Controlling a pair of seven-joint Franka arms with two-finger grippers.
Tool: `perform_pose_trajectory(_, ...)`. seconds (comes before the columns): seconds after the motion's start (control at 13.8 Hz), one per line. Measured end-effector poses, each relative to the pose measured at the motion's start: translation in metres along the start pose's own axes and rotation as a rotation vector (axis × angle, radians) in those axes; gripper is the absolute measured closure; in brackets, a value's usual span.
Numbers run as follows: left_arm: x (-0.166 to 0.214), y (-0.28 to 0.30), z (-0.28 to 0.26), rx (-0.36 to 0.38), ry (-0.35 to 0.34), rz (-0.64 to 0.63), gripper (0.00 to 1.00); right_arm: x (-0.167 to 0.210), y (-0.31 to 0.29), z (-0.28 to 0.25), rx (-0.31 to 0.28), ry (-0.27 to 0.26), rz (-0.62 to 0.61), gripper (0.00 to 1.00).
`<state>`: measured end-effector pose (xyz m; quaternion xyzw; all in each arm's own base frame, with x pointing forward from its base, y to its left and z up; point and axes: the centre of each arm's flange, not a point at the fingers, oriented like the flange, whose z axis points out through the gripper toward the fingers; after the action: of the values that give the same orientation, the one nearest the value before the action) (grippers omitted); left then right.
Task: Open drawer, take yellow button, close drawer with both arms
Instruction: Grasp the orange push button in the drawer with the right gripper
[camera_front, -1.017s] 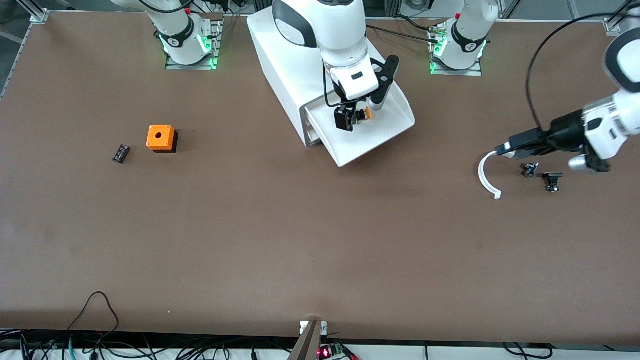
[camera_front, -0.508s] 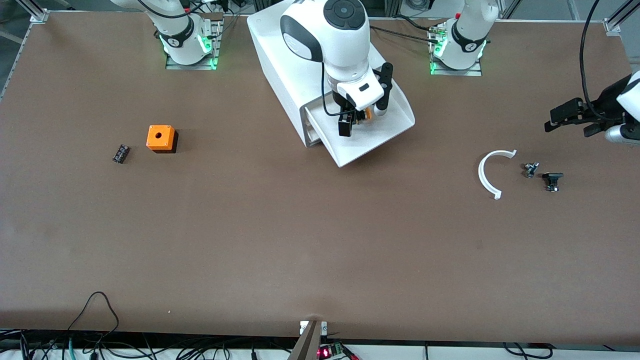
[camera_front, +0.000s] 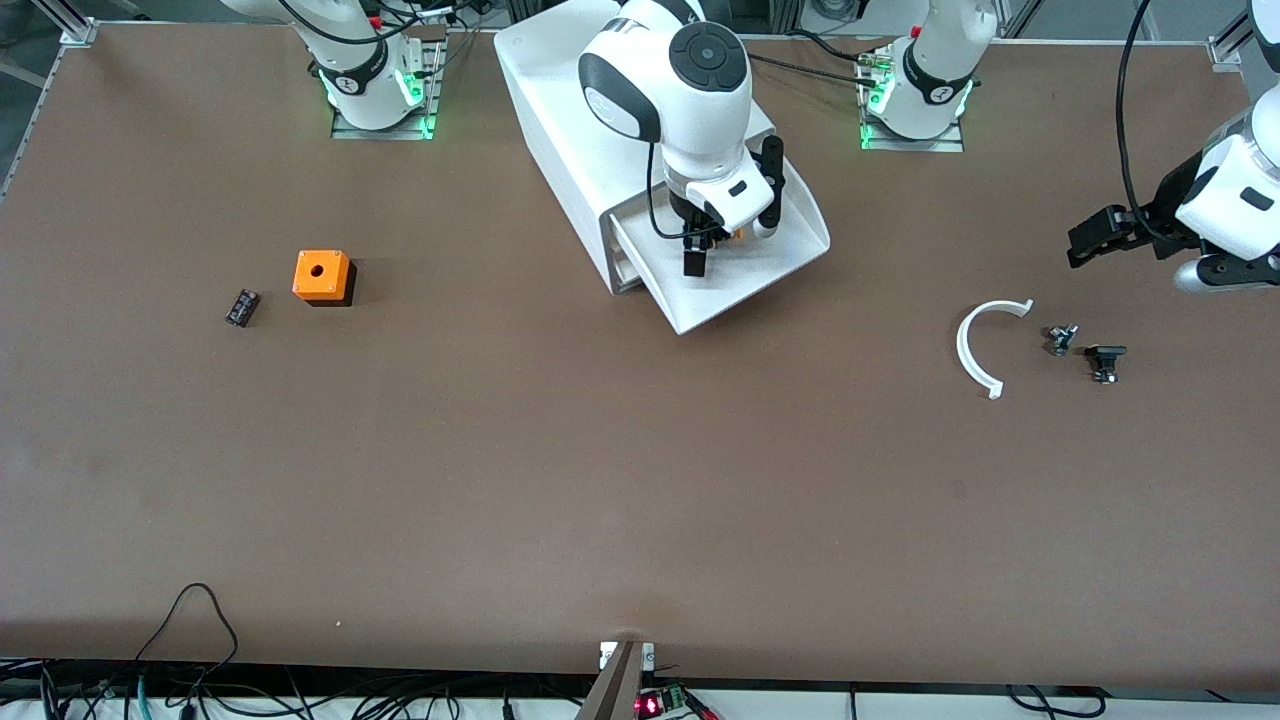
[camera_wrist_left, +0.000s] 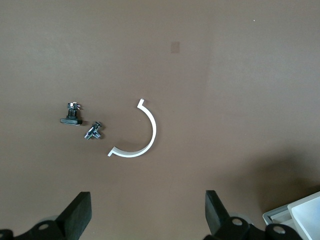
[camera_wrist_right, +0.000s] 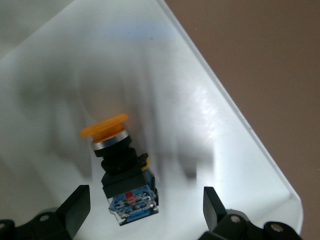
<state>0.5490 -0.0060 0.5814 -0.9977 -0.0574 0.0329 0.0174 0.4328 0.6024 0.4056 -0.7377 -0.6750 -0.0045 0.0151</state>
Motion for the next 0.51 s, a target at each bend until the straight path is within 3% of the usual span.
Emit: perform_pose_trajectory(0.51, 0.0006, -0.0028, -0.0012, -0.001, 0.003, -0.008, 0.00, 0.0016, -0.0052, 0.0074, 0.009, -0.018, -0.031, 0.00)
